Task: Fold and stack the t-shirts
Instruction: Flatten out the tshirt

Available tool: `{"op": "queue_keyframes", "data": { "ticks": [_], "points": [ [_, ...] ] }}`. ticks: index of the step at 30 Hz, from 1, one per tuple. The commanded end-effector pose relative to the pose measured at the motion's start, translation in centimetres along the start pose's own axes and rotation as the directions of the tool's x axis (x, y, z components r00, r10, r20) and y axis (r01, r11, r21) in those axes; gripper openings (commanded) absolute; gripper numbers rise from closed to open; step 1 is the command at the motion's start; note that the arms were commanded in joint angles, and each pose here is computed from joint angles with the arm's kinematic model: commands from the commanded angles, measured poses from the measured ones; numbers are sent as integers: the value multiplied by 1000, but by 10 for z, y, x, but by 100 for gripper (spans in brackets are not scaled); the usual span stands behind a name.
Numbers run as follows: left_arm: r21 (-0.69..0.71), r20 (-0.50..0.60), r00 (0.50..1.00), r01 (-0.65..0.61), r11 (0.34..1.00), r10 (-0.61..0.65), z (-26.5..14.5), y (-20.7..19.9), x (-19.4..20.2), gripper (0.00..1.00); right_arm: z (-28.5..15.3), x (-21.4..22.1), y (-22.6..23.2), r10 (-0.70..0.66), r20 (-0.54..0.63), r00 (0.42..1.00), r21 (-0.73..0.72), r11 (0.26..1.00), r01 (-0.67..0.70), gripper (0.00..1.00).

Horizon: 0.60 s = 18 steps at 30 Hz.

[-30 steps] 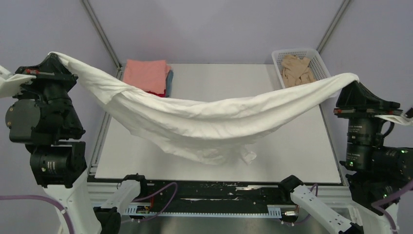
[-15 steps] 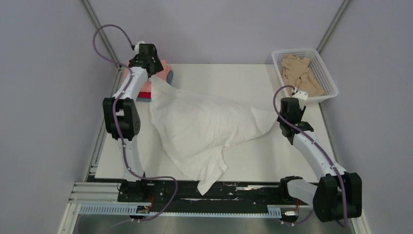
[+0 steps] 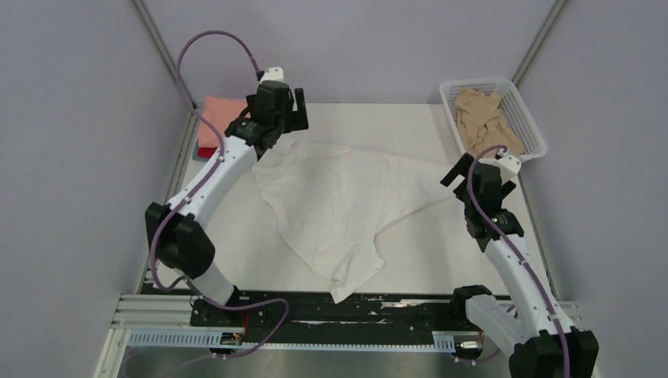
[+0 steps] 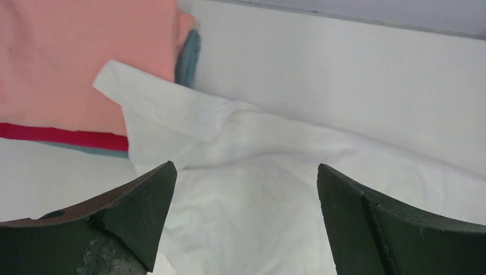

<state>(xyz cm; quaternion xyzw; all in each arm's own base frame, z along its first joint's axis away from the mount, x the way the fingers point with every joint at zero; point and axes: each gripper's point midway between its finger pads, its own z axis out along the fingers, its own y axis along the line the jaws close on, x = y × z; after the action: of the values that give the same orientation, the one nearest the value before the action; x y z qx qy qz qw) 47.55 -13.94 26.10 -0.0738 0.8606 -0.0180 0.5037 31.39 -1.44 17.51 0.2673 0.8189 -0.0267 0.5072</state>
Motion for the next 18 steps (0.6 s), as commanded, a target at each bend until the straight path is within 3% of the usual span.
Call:
{"op": "queue_keyframes", "data": {
  "ticks": [1,2,5,8,9,11,13,14,16,18],
  "points": [
    [234,-15,995,-93,968,99,-59,-55,63,100,-19,-3,-1,191,75,979,-71,980,-186,100],
    [276,12,994,-109,955,110,-76,-64,66,100,-24,-7,-2,206,97,974,-92,976,-198,100],
    [420,-42,962,-230,878,271,-118,-101,149,100,-29,-8,-3,209,120,971,-115,974,-195,100],
    [539,-112,927,-246,806,358,-156,-121,209,100,-31,-9,-2,186,121,975,-127,977,-171,100],
    [609,-131,900,-258,750,416,-177,-132,235,100,-30,-7,-2,181,115,977,-128,978,-166,100],
    [650,-137,869,-283,705,475,-202,-138,259,100,-29,-5,1,166,101,981,-137,979,-151,100],
    [717,-138,863,-252,650,486,-224,-149,274,100,-26,1,3,154,80,985,-140,980,-142,100],
    [796,-153,851,-195,573,502,-245,-159,285,100,-25,3,3,149,71,986,-138,981,-138,100],
    [867,-178,835,-117,484,521,-263,-167,304,100,-22,7,4,135,54,989,-138,982,-126,100],
    [888,-197,819,-84,453,538,-269,-173,319,100,-20,10,6,126,38,991,-142,983,-119,100]
  ]
}}
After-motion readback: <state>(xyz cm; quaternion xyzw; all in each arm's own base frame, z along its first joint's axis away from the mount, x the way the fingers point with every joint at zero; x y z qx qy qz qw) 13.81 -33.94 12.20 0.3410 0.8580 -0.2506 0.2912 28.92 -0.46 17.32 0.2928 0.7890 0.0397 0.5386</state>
